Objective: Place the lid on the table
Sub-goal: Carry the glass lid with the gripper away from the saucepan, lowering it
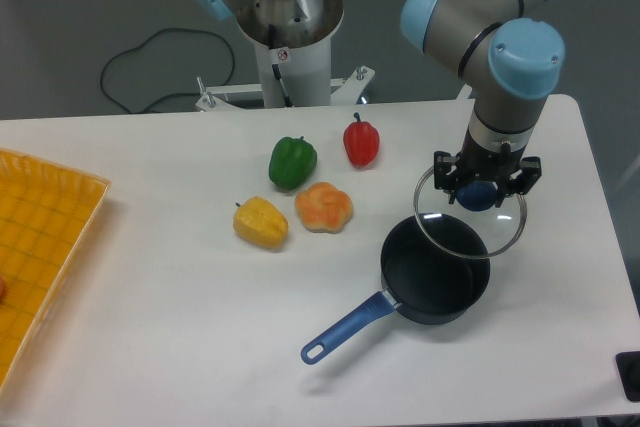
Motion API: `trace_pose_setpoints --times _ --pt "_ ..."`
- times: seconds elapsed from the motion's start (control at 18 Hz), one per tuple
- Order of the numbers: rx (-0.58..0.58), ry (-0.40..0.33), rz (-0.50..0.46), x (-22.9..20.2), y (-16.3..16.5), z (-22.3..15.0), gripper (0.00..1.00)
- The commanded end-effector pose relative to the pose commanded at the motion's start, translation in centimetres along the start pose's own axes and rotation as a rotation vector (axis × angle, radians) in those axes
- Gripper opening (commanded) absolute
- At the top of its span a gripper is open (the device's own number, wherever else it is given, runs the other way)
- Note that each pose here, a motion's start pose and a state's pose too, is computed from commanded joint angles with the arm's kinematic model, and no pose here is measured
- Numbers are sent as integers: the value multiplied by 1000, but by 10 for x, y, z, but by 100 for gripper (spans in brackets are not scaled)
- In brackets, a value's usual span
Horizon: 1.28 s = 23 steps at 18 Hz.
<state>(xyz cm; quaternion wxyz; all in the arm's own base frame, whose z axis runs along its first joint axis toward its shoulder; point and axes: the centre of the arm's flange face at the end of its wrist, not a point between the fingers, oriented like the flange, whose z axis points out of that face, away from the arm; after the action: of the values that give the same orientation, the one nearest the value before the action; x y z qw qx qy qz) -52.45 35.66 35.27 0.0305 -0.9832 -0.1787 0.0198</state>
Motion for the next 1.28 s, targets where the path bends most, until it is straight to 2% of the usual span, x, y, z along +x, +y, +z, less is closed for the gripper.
trace_pose_setpoints --times 0.33,0.94,1.28 --pt "1 1 18 -14 11 0 57" --pt "6 8 118 -58 43 6 57" --pt "-10 30 161 -77 55 29 56"
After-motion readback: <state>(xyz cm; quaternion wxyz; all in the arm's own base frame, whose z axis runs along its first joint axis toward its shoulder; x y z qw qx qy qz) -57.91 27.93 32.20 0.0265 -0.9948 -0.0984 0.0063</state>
